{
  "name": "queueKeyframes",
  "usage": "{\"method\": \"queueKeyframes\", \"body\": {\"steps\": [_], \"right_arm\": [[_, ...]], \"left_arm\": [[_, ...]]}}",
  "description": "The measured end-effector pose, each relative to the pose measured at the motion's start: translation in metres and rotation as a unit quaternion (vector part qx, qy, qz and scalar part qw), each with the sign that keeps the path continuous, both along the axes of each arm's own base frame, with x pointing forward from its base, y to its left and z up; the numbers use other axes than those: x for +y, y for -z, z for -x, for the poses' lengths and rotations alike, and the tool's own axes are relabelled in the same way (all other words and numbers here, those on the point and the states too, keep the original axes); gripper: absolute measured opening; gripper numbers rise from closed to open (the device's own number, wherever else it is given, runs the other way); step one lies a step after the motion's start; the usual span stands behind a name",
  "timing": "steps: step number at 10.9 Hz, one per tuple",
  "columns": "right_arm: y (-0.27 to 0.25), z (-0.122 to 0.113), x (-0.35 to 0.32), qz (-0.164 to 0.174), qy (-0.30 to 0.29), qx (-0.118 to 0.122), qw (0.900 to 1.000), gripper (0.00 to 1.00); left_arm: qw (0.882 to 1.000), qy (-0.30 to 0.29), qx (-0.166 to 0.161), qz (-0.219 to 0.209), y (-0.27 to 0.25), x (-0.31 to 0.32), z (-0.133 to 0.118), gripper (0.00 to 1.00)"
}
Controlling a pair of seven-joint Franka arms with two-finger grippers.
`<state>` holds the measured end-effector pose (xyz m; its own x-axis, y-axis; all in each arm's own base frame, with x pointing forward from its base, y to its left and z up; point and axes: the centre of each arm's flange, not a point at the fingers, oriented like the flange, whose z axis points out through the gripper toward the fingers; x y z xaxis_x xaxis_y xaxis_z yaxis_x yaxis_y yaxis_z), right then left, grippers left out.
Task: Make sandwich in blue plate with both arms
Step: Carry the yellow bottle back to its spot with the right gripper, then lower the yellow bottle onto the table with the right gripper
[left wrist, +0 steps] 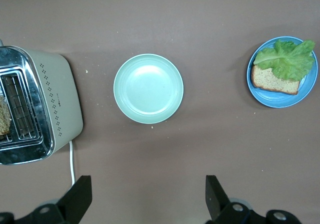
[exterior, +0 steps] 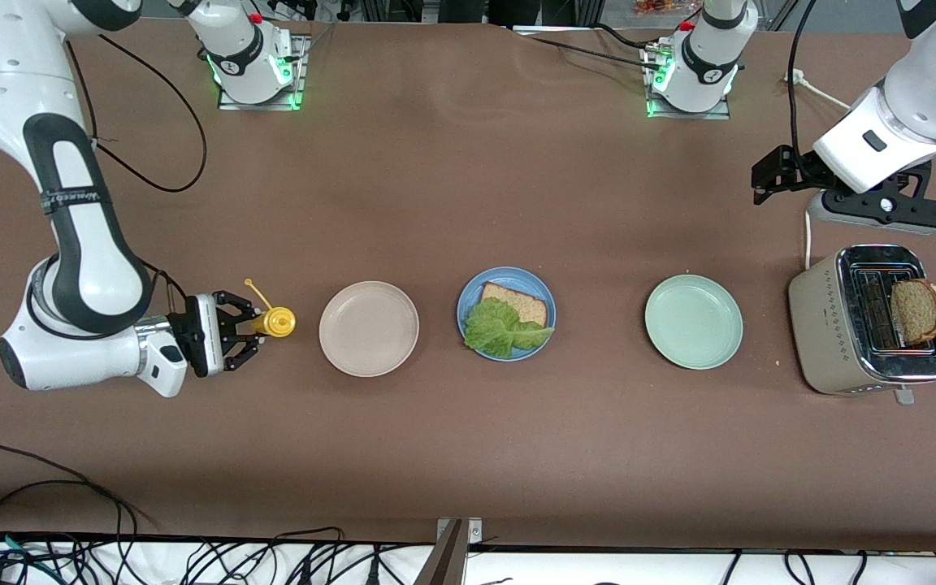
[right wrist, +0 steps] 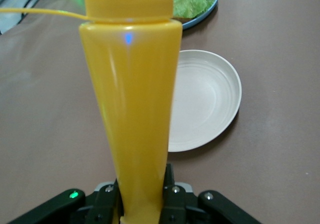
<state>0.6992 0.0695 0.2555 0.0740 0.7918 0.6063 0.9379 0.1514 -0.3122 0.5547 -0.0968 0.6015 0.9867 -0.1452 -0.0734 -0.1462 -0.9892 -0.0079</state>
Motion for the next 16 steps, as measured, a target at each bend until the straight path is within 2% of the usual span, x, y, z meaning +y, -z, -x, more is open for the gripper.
{"method": "queueKeyframes", "body": {"steps": [5,11,14,16], "right_arm": [[0.057,0.007,-0.025,-0.094,-0.023,-0.003,0.995,0.3],[0.142,0.022,-0.026,-0.187,-0.023,-0.01,0.982,0.3],[0.143,0.02,-0.024,-0.218,-0.026,-0.034,0.975,0.3],[0.14,0.017,-0.022,-0.227,-0.034,-0.052,0.972,0.24]], "left_arm": [[1.0,0.0,0.0,0.0,0.0,0.0,0.0,1.0],[1.0,0.0,0.0,0.0,0.0,0.0,0.0,1.0],[1.0,0.0,0.0,0.0,0.0,0.0,0.0,1.0],[1.0,0.0,0.0,0.0,0.0,0.0,0.0,1.0]]}}
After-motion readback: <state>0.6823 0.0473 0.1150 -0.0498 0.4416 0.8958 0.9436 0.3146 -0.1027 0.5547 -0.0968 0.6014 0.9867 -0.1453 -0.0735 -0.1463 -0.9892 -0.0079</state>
